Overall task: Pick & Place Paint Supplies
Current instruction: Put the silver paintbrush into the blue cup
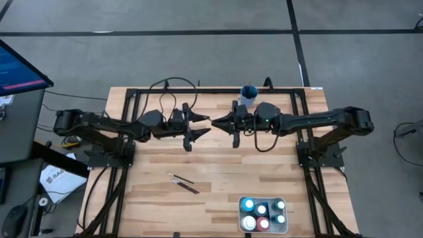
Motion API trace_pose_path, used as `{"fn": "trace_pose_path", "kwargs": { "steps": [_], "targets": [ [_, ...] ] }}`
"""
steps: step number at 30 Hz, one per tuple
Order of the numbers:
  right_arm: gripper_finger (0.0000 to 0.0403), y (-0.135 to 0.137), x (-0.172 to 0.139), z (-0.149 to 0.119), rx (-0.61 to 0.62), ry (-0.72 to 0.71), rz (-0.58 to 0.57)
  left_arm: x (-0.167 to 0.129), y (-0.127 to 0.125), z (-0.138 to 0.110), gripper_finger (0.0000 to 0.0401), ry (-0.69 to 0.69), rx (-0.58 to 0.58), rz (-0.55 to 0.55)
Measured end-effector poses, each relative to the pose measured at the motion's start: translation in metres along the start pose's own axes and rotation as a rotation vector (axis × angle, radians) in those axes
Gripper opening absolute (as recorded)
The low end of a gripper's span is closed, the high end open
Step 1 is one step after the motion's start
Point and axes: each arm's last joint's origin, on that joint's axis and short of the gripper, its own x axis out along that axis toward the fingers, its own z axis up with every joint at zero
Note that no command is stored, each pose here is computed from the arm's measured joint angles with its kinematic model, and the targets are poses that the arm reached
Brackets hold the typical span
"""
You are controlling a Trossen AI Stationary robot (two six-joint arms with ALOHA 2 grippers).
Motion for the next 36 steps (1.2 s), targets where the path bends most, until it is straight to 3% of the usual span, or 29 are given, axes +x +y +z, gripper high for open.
{"fn": "trace_pose_path", "kwargs": {
  "steps": [14,26,36],
  "targets": [
    [0.0014,0.005,0.002,0.0,-0.001,-0.025,0.084,0.0,-0.001,0.008,0.0215,-0.088,-0.033,-0.024],
    [0.0014,0.004,0.002,0.002,-0.005,-0.041,0.087,0.0,-0.002,0.008,0.014,-0.09,-0.025,-0.051],
    [0.0015,0.003,0.002,0.003,-0.003,-0.042,0.082,0.002,0.001,0.005,0.0144,-0.084,-0.024,-0.056]
  ]
}}
